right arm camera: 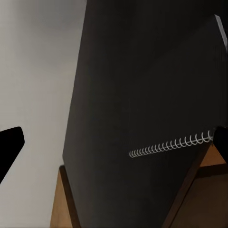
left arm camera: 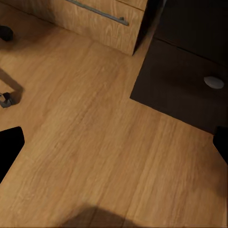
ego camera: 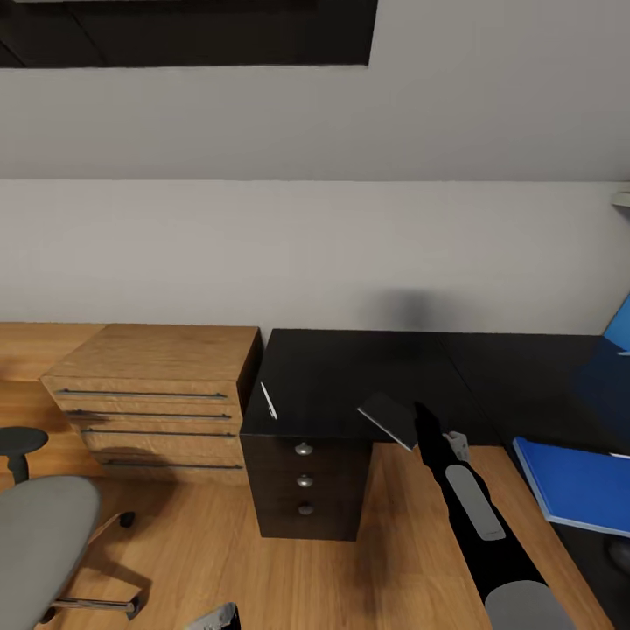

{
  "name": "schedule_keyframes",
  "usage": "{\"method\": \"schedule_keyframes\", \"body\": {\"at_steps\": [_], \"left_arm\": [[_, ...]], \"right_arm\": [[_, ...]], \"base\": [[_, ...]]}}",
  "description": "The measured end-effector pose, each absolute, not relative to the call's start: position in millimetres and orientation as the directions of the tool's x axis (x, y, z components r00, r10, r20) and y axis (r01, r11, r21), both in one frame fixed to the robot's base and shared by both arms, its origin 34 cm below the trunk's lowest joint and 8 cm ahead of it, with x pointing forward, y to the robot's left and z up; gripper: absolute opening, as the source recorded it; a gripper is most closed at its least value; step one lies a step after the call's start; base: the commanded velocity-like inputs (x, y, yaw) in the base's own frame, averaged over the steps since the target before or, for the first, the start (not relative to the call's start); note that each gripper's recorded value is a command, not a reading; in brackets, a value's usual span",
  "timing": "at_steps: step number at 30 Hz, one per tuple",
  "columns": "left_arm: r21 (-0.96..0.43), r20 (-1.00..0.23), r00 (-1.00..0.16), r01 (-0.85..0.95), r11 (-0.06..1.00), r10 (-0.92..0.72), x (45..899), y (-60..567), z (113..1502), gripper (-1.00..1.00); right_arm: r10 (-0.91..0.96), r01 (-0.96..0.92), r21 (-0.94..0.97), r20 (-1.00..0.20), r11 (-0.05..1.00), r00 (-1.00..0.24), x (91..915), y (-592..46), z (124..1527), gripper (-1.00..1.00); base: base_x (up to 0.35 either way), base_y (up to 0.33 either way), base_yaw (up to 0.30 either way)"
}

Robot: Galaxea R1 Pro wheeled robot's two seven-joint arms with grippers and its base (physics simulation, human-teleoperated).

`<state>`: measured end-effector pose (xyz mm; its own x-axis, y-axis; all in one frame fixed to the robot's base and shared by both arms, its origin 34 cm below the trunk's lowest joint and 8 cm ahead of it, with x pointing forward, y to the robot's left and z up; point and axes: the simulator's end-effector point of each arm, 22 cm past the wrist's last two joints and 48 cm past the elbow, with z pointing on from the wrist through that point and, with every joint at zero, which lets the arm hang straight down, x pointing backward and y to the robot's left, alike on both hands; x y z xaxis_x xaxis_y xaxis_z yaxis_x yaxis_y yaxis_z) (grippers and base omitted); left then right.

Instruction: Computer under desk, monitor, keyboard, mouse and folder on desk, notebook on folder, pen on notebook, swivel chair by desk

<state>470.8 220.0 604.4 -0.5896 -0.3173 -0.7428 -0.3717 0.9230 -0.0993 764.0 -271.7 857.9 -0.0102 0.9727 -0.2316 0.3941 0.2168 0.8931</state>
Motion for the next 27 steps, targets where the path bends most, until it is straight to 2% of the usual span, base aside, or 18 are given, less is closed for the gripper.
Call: {"method": "schedule_keyframes", "body": {"at_steps": [3,6,13,27], "left_arm": [[-0.117,-0.796,-0.503,-0.418,0.901,-0.337,485.5,234.1,627.5,1.00],[-0.126,-0.835,-0.457,-0.382,0.915,-0.306,480.4,239.6,655.3,1.00],[-0.047,-0.767,-0.607,-0.272,0.961,-0.209,427.2,235.6,652.3,1.00],[-0.020,-0.757,-0.629,-0.252,0.968,-0.179,421.6,248.2,630.5,1.00]], "right_arm": [[0.973,0.395,0.893,-0.231,0.216,-0.010,764.1,-271.6,853.3,1.00],[0.973,0.395,0.893,-0.232,0.216,-0.009,764.3,-271.7,848.9,1.00],[0.973,0.394,0.893,-0.231,0.216,-0.008,764.8,-271.7,838.7,1.00],[0.973,0.397,0.894,-0.231,0.209,0.009,764.7,-280.1,817.3,1.00]], "base": [[0.000,0.000,0.000],[0.000,0.000,0.000],[0.000,0.000,0.000],[0.000,0.000,0.000]]}}
